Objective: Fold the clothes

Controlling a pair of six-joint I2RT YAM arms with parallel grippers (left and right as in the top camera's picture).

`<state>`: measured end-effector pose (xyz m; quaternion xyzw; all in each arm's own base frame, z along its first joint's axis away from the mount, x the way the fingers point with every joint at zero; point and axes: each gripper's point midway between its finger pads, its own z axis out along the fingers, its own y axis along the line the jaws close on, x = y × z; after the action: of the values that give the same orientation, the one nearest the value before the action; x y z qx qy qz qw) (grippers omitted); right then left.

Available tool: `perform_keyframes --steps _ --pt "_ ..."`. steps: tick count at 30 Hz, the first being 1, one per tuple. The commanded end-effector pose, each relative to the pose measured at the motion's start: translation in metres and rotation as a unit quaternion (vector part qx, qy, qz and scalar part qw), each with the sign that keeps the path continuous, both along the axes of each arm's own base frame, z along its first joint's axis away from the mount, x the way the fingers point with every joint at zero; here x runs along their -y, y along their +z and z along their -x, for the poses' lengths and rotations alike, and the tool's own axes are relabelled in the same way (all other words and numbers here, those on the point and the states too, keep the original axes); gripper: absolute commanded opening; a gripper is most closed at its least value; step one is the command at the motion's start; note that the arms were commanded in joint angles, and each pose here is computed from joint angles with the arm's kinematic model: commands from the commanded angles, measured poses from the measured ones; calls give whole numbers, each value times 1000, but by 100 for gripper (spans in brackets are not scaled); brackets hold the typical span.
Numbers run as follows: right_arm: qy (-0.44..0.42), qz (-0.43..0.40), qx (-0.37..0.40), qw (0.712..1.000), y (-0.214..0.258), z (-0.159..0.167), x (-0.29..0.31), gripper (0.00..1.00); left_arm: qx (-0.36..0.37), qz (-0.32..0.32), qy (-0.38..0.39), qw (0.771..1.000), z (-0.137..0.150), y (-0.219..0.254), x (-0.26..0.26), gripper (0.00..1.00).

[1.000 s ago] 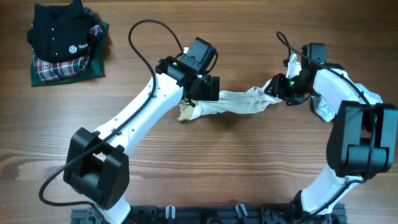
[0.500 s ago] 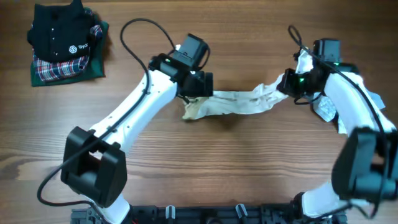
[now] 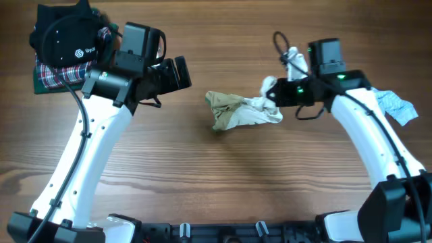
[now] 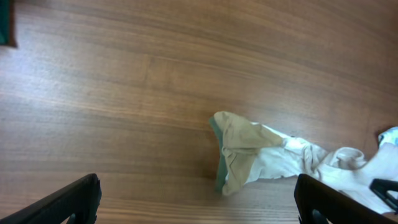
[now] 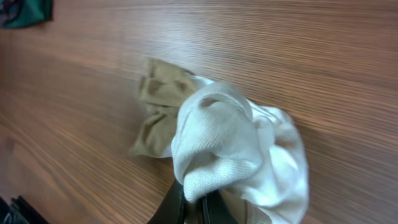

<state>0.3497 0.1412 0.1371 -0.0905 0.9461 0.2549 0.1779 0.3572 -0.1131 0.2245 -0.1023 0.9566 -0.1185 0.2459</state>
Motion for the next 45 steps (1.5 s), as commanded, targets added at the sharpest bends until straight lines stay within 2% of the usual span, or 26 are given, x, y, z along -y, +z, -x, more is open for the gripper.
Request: perform_keyframes --steps 1,8,12,13,14,15,16,18,19,23,26,29,30,34,36,40,45 --pt "10 -2 -13 1000 -10 -1 -27 4 -1 0 6 1000 5 5 -6 100" --pt "33 -11 -59 998 -63 -3 -77 4 -6 -9 11 1000 7 3 -9 100" --pt "69 -51 -37 996 -52 -2 -104 6 -6 -13 14 1000 8 2 -12 100" --pt "76 -62 -35 995 -49 -1 -109 9 -6 -13 14 1000 8 2 -12 100" --pt "80 -69 -34 994 -47 0 -111 17 -7 -14 14 1000 8 2 -12 100" --pt "82 -85 -38 992 -43 0 -116 36 -5 -18 16 1000 7 2 -13 100" --pt "82 -92 -39 992 -42 0 -117 47 -5 -20 17 1000 7 2 -14 100" --pt "94 -114 -40 988 -36 3 -124 59 -5 -19 17 1000 7 2 -14 100" --pt "101 -126 -40 986 -31 4 -127 61 -5 -19 17 1000 7 2 -14 100" --pt "85 -136 -24 987 -15 -5 -117 61 -8 -17 14 1000 8 2 -12 100" --pt "16 -119 -30 992 -10 -21 -69 65 -21 -18 -12 1000 15 -5 3 100" --pt "-10 -65 -59 996 -31 -15 -28 66 -47 -32 -48 997 25 -29 23 99" --pt "-17 -31 -64 997 -39 -12 -18 67 -68 -41 -67 995 30 -50 34 99" --pt "-18 1 -78 997 -61 -4 -8 69 -94 -54 -99 989 37 -82 57 96" --pt "-20 14 -108 994 -87 3 -5 70 -84 -59 -128 986 36 -85 71 96" --pt "-21 18 -133 991 -110 5 -5 69 -71 -57 -135 987 33 -83 78 94" --pt "-29 48 -141 988 -131 2 4 64 -68 -68 -129 987 31 -83 73 93"
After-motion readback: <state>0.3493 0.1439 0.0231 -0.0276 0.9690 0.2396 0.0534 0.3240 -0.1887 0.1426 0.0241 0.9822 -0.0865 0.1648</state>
